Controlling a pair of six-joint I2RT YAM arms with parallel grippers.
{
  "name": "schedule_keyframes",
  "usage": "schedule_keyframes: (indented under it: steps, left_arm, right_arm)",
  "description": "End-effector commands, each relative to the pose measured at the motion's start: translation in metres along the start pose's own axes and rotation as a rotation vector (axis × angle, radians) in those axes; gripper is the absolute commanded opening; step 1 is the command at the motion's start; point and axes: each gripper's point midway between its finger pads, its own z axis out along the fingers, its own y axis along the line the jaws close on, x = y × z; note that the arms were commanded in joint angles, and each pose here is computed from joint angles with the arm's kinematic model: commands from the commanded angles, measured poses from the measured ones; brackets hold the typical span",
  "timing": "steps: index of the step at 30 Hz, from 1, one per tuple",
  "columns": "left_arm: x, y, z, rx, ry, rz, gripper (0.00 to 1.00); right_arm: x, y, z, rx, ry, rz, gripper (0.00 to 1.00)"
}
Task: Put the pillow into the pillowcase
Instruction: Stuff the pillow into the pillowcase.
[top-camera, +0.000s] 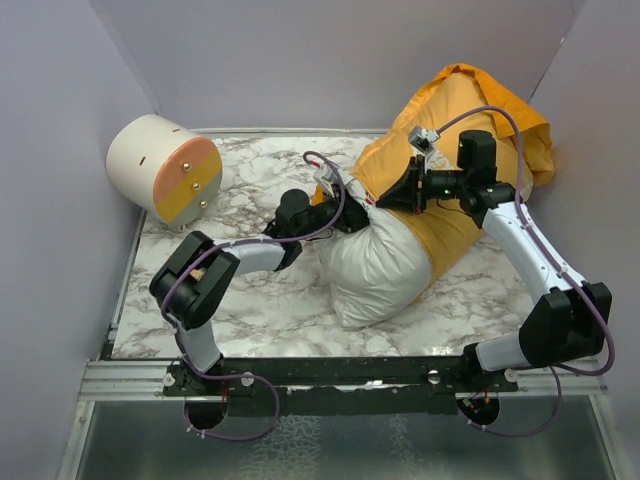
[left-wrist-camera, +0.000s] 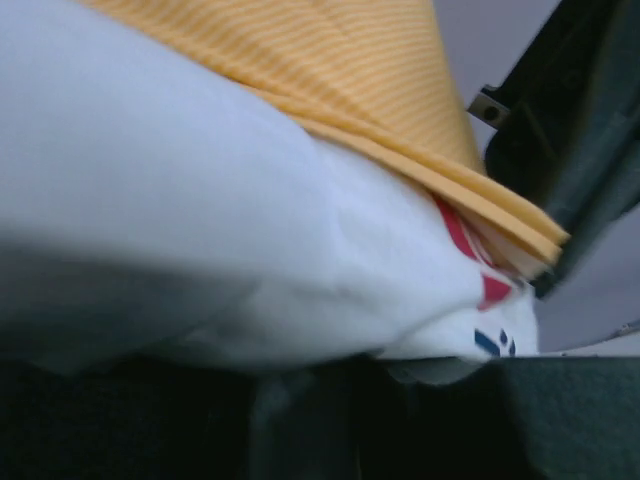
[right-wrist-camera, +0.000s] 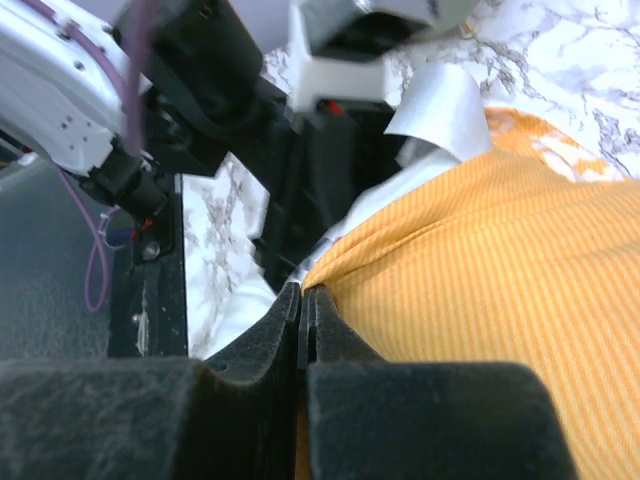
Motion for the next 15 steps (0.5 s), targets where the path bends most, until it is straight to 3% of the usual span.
schedule_keyframes:
  steps: [1,4,11,15]
  left_arm:
    - [-0.041,-0.029,-0.033,0.043,-0.173,0.114,0.47]
    - [-0.034,-0.034,-0.060,0.041,-0.148,0.119,0.57]
    - [-0.025,-0.050,-0.105,-0.064,-0.068,0.211,0.59]
    - [-0.043,-0.078,-0.122,-0.068,-0.095,0.273,0.62]
  right_arm:
    - [0.025,0.039,-0.007,-0.117,0.071,0.065,0.01]
    - [0.034,0.026,-0.008,-0.054,0.089,0.039,0.01]
    - [0.036,0.018,-0.007,-0.030,0.093,0.031,0.01]
    - [0.035,0.020,-0.007,-0.044,0.090,0.034,0.01]
